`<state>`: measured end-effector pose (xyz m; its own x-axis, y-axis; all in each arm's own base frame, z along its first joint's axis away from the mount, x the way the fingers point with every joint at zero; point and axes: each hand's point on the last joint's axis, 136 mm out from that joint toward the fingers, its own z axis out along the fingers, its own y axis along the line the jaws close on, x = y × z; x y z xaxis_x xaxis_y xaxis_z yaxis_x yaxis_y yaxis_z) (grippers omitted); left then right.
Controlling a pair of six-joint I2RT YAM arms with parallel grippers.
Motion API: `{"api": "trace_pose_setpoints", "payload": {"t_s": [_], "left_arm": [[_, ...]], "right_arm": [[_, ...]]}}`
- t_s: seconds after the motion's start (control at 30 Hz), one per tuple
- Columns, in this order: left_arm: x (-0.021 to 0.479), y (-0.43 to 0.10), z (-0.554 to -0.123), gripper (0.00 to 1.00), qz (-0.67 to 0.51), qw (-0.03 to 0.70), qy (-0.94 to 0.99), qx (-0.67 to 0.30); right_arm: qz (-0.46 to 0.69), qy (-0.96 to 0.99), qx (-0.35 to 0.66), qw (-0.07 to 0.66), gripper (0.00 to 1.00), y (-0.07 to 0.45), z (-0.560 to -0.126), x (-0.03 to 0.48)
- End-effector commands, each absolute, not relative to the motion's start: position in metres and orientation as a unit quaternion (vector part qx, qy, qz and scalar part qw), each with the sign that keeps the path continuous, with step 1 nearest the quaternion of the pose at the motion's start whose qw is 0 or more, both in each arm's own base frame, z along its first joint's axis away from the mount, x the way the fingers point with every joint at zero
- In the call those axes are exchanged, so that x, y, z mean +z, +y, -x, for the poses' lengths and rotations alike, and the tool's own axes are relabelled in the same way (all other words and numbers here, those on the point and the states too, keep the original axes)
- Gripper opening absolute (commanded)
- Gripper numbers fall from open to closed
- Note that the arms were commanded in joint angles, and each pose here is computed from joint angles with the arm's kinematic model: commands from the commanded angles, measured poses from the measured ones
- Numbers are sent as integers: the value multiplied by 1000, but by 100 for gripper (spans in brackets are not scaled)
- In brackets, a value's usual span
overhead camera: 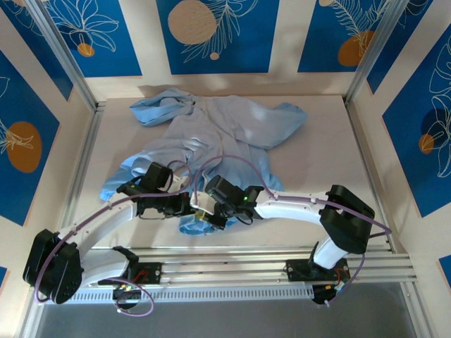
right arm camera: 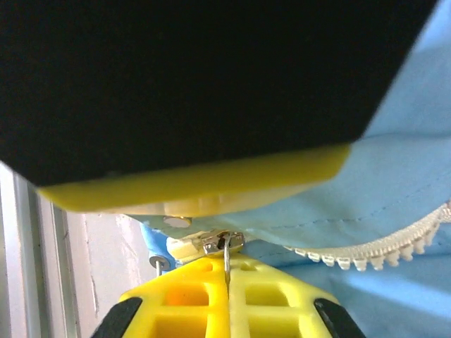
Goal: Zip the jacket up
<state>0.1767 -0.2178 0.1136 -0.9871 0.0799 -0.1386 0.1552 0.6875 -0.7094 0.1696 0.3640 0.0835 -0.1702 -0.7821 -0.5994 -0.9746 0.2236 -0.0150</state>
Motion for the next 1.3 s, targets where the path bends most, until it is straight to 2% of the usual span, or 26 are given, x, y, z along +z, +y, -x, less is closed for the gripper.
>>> {"api": "trace_pose_setpoints", "payload": {"t_s": [0.0, 0.07, 0.13, 0.23, 0.63, 0.9, 1.0, 1.27], "left_arm": [[130, -220, -178, 21, -74, 60, 908, -407], [132, -219, -178, 36, -75, 67, 909, -405], [134, -216, -178, 46, -74, 78, 910, -401], [139, -210, -175, 52, -65, 96, 910, -398], [130, -216, -159, 55, -17, 138, 881, -453], [122, -219, -158, 57, 12, 140, 862, -487], [123, -221, -160, 54, 21, 146, 851, -503], [120, -218, -158, 23, 21, 145, 854, -499]], "right_arm": [[589, 738, 184, 274, 0, 368, -177, 99], [587, 738, 192, 273, 0, 368, -174, 102], [584, 738, 203, 269, 0, 367, -170, 103], [581, 741, 217, 259, 0, 366, -164, 105], [572, 743, 246, 246, 0, 369, -156, 108], [567, 744, 255, 245, 0, 371, -158, 111], [567, 744, 256, 244, 0, 372, -158, 110], [567, 743, 260, 242, 0, 376, -159, 110]]}}
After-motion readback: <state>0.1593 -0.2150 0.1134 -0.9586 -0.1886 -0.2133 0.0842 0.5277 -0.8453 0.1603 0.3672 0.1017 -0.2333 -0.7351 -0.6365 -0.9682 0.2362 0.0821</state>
